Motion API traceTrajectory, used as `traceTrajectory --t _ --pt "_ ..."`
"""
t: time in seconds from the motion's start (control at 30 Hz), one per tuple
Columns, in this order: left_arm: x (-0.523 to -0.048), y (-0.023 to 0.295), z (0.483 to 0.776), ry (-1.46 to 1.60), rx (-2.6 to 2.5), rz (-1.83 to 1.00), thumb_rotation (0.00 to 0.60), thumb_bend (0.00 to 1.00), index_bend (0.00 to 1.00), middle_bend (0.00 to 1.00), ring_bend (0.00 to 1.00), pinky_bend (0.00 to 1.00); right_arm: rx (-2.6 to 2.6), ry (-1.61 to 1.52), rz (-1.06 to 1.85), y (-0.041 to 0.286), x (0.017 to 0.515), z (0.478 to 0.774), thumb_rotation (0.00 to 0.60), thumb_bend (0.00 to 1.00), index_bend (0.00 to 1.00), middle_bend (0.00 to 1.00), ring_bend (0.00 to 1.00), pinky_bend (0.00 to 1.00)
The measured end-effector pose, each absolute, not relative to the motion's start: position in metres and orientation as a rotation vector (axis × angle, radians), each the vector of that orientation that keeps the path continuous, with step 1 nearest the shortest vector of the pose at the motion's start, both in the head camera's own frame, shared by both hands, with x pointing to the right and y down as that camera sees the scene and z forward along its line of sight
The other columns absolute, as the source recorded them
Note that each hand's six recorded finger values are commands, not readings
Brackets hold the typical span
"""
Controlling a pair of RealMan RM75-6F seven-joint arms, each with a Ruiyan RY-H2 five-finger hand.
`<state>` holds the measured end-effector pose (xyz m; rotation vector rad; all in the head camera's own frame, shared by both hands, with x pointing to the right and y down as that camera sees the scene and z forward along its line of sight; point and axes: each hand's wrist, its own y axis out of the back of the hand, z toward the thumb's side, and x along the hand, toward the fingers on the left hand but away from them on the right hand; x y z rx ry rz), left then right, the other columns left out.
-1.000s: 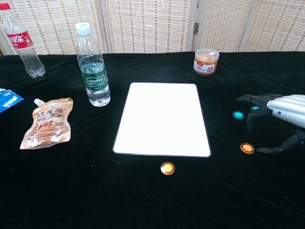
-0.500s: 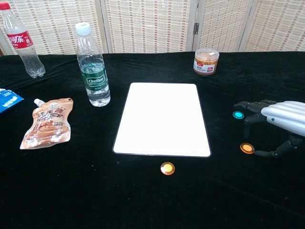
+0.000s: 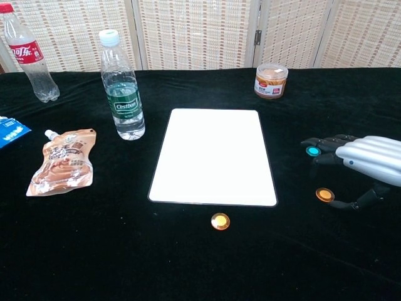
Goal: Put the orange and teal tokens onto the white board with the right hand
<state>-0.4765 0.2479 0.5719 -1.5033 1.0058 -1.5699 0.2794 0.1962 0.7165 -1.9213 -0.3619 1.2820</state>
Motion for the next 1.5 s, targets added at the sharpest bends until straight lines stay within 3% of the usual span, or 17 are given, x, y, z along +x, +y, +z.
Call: traceTrajectory --t 0.63,0.93,1.23,1.5 --pt "-0.479 0.25 0.575 1.01 -1.51 -1.581 0.6 0.17 0.1 0.03 0.03 0.0 -1.917 -0.378 1.301 0.196 0.282 0.724 0.472 0.43 0.51 0.09 0.0 0.0" --pt "-0.477 0.249 0.576 1.007 -1.512 -1.575 0.6 0.17 0.1 0.03 0.02 0.0 -1.931 -0.41 1.27 0.192 0.279 0.714 0.472 0.43 0.52 0.1 0.0 0.0" --pt "-0.474 0.245 0.572 1.012 -1.508 -1.557 0.6 0.17 0.1 0.03 0.02 0.0 -2.045 -0.389 1.085 0.178 0.213 0.684 0.475 0.43 0.52 0.1 0.0 0.0" --pt "-0.477 0.247 0.57 1.017 -1.504 -1.563 0.6 0.17 0.1 0.03 0.02 0.0 -2.058 -0.321 1.026 0.162 0.149 0.686 0.475 0.43 0.49 0.09 0.0 0.0"
